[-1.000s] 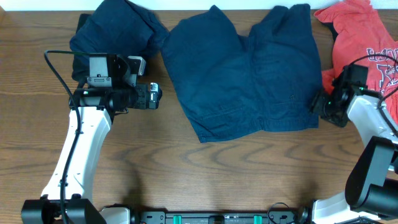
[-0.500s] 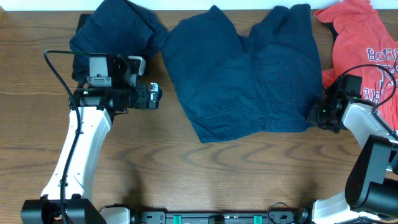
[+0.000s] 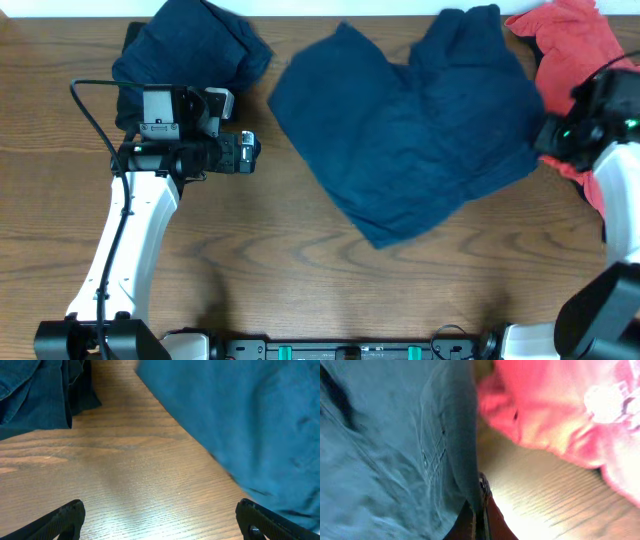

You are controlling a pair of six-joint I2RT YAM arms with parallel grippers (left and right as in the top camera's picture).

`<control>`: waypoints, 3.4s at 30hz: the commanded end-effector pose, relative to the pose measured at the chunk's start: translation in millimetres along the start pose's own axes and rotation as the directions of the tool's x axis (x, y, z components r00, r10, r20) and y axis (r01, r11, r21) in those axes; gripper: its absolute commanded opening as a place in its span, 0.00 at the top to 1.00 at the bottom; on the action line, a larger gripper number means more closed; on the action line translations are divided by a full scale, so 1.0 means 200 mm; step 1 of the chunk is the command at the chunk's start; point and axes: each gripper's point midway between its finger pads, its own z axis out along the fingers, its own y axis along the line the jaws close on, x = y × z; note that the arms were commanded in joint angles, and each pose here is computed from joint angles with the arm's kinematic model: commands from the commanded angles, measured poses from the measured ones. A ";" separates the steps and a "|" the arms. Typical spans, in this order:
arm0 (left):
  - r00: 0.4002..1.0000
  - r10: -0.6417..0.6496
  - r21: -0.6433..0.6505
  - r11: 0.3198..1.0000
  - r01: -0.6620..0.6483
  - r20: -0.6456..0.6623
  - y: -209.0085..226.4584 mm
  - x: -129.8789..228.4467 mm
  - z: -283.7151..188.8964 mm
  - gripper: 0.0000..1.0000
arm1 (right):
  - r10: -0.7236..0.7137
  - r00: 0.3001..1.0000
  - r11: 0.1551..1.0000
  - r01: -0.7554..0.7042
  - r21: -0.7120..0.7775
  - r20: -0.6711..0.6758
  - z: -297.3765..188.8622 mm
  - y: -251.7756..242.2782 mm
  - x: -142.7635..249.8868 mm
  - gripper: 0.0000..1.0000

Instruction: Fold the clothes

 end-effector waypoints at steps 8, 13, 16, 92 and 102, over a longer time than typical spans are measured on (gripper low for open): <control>1.000 0.000 -0.008 1.000 0.000 0.020 0.00 -0.04 0.00 0.02 | 0.051 0.983 0.984 -0.080 0.157 0.179 -0.13 -0.37 -0.27 0.99; 1.000 0.004 -0.002 1.000 -0.004 0.010 0.00 -0.03 0.03 0.02 | 0.115 0.962 0.990 -0.132 0.055 0.247 -0.12 -0.47 -0.38 0.99; 1.000 0.016 0.011 1.000 -0.016 -0.014 -0.03 -0.02 0.09 0.02 | 0.130 0.956 0.991 -0.131 -0.015 0.261 -0.17 -0.45 -0.42 0.01; 0.824 -0.313 -0.483 0.874 0.056 -0.471 -0.18 0.58 0.14 0.94 | -0.379 0.925 0.872 0.362 -0.330 0.014 -0.17 0.78 0.04 0.51; 0.879 -0.281 -0.423 0.900 0.103 -0.384 -0.25 0.46 0.24 0.76 | -0.378 0.926 0.875 0.355 -0.330 -0.005 -0.17 0.77 0.06 0.42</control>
